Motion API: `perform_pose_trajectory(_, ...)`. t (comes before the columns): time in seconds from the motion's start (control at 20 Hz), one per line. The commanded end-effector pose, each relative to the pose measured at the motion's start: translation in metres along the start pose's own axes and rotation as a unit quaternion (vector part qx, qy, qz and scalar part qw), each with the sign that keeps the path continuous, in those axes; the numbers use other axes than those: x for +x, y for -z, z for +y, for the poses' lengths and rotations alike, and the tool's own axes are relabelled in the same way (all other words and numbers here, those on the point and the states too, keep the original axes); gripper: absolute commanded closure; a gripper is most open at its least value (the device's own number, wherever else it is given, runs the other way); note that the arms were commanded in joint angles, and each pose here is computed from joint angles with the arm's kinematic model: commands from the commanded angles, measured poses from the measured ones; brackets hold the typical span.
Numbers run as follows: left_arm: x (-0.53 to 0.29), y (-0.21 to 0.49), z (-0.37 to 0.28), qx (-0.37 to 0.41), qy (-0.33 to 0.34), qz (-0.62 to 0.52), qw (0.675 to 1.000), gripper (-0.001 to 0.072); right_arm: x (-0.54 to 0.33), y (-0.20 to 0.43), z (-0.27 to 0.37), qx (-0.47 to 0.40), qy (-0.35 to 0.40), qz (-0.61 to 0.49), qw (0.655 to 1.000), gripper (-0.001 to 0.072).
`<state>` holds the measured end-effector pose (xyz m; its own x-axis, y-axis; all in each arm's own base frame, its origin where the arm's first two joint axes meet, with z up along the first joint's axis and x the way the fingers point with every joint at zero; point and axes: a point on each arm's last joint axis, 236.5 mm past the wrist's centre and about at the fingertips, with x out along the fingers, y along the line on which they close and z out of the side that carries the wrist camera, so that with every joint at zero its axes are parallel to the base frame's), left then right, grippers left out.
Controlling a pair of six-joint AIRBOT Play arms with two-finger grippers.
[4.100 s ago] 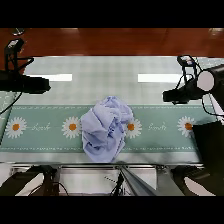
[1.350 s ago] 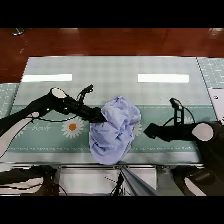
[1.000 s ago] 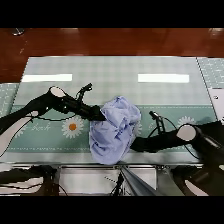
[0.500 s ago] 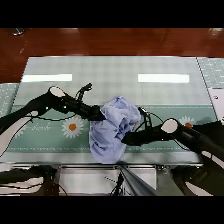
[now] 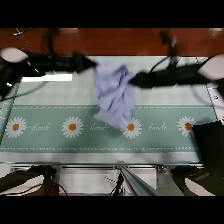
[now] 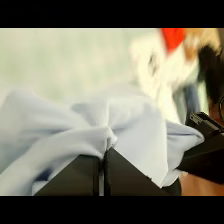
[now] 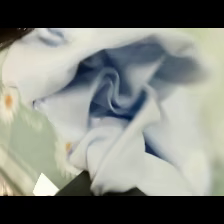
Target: Fold the shirts.
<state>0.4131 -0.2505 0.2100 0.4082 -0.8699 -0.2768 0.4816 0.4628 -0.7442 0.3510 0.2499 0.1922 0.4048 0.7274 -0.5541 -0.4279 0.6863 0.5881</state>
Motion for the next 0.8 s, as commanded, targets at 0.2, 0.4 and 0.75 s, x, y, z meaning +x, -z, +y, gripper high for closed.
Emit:
perform_pose_trajectory(0.2,-0.186,-0.119,-0.191,0.256,-0.084,-0.257,0.928,0.0687,-0.204,-0.082,0.140,-0.214,0.020,-0.170,0.962,0.0691)
perform_pose_trajectory(0.4,-0.222,-0.060,-0.235,0.306,-0.108,-0.228,0.918,0.0686,-0.235,-0.042,0.150,-0.238,0.039,-0.149,0.959,0.0691)
perform_pose_trajectory(0.75,-0.191,0.072,-0.150,0.176,-0.146,-0.008,0.974,0.0686,-0.206,0.044,0.086,-0.175,0.093,0.045,0.979,0.0690)
